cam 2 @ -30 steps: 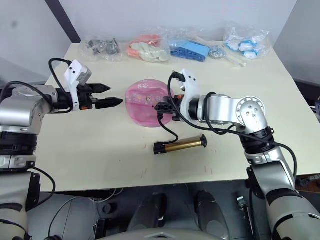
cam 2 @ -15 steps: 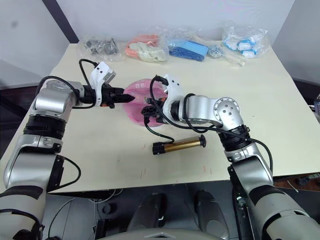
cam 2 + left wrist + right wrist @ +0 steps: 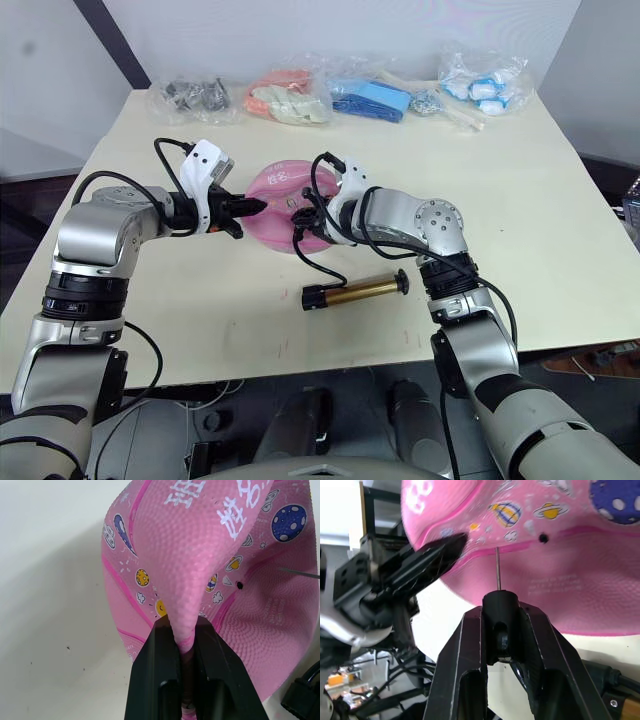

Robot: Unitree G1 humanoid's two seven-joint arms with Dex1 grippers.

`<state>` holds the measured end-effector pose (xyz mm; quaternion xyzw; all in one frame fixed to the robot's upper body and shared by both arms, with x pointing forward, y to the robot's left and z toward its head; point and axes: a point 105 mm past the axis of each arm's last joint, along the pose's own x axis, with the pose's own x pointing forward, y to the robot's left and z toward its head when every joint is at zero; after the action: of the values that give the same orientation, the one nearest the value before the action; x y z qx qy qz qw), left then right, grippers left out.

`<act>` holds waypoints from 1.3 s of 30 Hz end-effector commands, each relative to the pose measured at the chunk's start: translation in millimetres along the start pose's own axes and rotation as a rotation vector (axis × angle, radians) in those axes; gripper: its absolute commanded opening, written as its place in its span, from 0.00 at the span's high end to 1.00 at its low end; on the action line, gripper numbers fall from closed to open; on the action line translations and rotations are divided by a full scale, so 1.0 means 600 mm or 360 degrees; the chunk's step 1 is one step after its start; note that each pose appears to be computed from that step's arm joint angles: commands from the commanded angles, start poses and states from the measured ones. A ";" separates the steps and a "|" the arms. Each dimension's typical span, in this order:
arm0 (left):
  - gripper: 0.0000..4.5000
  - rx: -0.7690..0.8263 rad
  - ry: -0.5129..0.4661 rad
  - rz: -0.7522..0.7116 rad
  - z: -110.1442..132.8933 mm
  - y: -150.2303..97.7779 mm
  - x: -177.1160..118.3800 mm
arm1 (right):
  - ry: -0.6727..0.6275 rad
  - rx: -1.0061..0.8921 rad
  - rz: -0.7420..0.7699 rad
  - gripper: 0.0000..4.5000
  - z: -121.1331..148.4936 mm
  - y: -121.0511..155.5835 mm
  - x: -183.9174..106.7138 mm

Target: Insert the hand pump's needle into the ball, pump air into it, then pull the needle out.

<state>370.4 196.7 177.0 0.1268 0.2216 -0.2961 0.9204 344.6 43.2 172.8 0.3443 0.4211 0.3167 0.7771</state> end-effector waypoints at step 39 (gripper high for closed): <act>0.99 0.0231 -0.0120 0.0050 -0.002 -0.007 -0.016 | 0.0047 -0.0427 -0.0271 0.92 0.009 -0.019 0.002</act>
<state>362.8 199.2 171.0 0.1618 0.1813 -0.3010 0.9221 351.4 35.8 158.3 0.2234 0.4277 0.3016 0.8223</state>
